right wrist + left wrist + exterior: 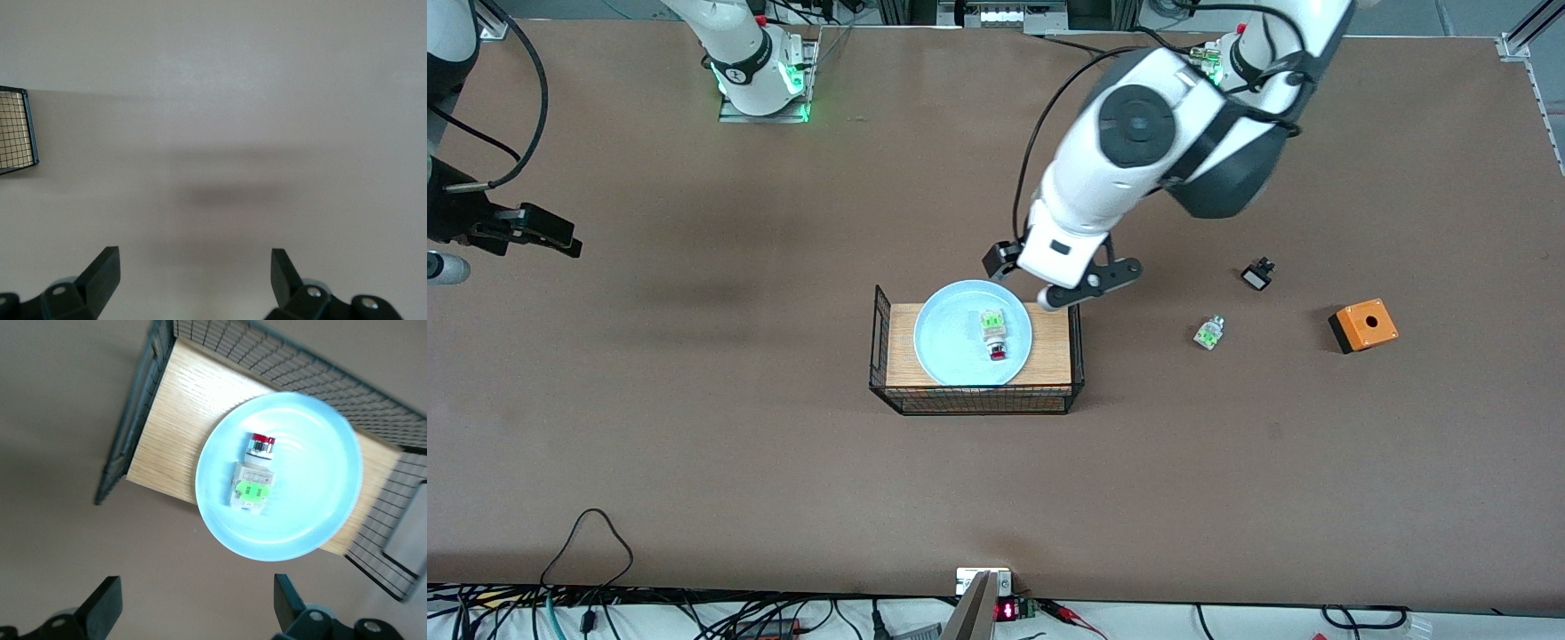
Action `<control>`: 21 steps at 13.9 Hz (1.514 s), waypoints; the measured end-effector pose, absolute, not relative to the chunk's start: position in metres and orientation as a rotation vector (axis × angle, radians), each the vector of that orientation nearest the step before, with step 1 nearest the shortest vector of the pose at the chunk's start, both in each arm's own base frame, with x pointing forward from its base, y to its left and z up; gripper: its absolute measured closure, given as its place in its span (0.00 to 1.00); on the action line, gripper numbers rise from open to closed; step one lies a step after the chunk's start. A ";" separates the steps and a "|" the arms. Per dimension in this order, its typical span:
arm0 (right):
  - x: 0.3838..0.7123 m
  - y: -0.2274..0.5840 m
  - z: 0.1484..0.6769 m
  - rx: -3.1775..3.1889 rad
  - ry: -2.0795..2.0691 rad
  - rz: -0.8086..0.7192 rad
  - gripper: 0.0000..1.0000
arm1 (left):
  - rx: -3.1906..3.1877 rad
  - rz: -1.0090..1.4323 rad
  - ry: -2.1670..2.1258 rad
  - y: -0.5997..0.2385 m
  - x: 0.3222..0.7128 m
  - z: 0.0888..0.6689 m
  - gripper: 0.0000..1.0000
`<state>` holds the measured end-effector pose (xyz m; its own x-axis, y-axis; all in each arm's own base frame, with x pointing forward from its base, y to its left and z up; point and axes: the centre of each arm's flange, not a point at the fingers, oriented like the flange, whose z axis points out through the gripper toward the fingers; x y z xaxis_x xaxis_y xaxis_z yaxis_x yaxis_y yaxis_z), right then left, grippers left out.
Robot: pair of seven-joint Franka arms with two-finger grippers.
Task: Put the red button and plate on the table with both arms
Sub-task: 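Lower the left gripper and grasp the red button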
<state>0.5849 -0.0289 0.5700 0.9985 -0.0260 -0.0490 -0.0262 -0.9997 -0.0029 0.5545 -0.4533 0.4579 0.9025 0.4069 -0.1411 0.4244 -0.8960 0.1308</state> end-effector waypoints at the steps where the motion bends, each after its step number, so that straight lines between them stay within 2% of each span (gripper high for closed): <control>1: 0.585 -0.029 0.570 -3.137 0.042 0.077 0.00 | 2.925 -0.159 0.635 -0.468 0.549 0.447 0.00; 5: 0.585 -0.032 0.570 -3.137 0.051 0.077 0.00 | 2.888 -0.123 0.647 -0.488 0.560 0.420 0.00; 9: 0.585 -0.033 0.570 -3.137 0.053 0.078 0.00 | 2.935 0.068 0.628 -0.488 0.576 0.398 0.00; 17: 0.585 -0.033 0.569 -3.136 0.053 0.081 0.00 | 2.975 0.163 0.558 -0.511 0.570 0.354 0.01; 18: 0.585 -0.033 0.569 -3.136 0.053 0.082 0.00 | 2.978 0.163 0.552 -0.513 0.568 0.353 0.04; 21: 0.585 -0.033 0.569 -3.136 0.053 0.082 0.00 | 2.979 0.162 0.549 -0.514 0.567 0.352 0.38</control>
